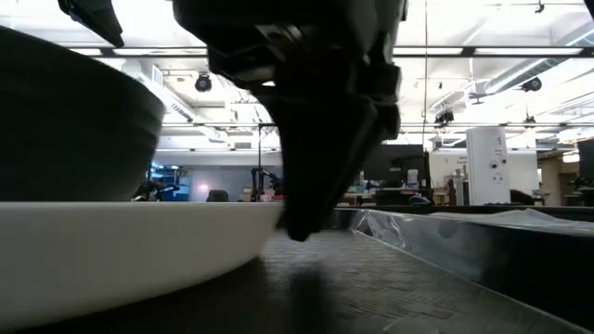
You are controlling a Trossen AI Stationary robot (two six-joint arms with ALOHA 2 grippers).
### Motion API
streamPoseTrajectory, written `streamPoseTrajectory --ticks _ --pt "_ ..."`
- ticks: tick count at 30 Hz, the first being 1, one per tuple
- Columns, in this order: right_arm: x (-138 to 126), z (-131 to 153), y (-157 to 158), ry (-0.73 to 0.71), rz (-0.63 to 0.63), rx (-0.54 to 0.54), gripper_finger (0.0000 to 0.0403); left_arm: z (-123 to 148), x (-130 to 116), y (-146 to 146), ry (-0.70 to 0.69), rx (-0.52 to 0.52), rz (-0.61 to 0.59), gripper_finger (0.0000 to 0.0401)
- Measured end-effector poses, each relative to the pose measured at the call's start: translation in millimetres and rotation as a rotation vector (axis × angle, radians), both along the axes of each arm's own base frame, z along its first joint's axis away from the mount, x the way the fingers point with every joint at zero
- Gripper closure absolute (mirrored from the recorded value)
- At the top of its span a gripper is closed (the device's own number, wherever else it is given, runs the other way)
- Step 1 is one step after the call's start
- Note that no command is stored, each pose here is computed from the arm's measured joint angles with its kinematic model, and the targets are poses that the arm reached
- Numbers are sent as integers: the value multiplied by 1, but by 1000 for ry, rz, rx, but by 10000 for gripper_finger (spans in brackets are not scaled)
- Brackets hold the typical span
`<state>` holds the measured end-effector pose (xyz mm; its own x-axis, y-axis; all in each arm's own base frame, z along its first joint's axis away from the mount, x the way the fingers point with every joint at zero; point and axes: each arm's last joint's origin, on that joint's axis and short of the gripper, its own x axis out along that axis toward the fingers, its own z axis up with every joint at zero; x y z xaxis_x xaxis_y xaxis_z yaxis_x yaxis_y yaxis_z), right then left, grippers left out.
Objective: Set up tray
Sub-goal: Put the black bowl on top of the white plate on the black serving tray, then put the gray napkin on the serving tray to the right of the white plate
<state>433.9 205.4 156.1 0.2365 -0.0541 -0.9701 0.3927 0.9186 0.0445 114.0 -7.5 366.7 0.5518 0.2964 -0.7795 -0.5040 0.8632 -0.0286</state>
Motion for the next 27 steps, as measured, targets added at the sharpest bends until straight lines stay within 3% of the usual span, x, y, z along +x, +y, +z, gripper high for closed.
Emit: streamPoseTrajectory --ticks 9,15,27 --pt "-2 -1 -3 31 17 -20 344 0 0 0 0 0 0 265" --pt "-17 4 -4 105 -95 -96 344 -1 0 0 5 1 0 265" --pt "-64 44 4 195 -582 -162 343 -1 1 0 -6 -4 5 265"
